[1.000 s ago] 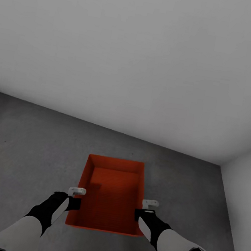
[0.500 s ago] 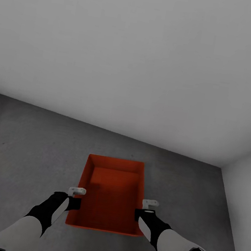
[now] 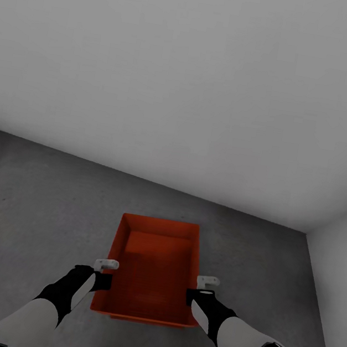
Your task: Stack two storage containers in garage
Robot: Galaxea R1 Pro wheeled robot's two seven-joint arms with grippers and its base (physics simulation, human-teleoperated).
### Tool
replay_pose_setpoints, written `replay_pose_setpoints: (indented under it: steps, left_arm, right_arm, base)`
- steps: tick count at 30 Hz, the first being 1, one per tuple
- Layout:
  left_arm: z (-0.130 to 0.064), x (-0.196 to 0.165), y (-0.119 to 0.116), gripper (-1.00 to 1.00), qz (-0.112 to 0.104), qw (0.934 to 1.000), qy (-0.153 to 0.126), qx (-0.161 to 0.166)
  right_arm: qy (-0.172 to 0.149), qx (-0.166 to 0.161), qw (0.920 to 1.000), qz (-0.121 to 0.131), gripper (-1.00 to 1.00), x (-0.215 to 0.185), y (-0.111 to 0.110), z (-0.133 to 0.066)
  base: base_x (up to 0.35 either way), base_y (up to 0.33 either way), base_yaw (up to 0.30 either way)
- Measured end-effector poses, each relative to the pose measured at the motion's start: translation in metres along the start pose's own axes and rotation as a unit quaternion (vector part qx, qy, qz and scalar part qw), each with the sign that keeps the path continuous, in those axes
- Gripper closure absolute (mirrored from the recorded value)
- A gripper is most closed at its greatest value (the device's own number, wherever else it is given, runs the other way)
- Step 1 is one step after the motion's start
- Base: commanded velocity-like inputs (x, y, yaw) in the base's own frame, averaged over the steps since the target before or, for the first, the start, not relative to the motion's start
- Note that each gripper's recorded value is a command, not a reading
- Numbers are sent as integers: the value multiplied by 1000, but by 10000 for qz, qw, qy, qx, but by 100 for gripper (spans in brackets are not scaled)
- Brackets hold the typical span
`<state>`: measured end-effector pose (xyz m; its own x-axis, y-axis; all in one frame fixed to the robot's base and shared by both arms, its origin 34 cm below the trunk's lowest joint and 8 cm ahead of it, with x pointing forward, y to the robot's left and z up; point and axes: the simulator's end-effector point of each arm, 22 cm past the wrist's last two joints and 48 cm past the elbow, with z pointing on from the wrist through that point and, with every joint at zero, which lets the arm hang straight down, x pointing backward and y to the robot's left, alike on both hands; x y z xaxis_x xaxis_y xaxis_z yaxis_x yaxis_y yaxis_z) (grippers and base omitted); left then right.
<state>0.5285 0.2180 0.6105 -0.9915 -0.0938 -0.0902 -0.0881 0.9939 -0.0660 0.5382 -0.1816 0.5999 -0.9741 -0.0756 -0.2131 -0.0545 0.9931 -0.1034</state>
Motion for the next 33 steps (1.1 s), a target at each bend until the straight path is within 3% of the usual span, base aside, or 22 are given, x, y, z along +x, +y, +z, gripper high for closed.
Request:
replay_pose_setpoints:
  steps: [33]
  left_arm:
    - [9, 10, 1, 100, -6, 9999, 111, -11]
  right_arm:
    - [111, -8, 9999, -8, 100, 11, 2, 7]
  base:
    - [0, 0, 0]
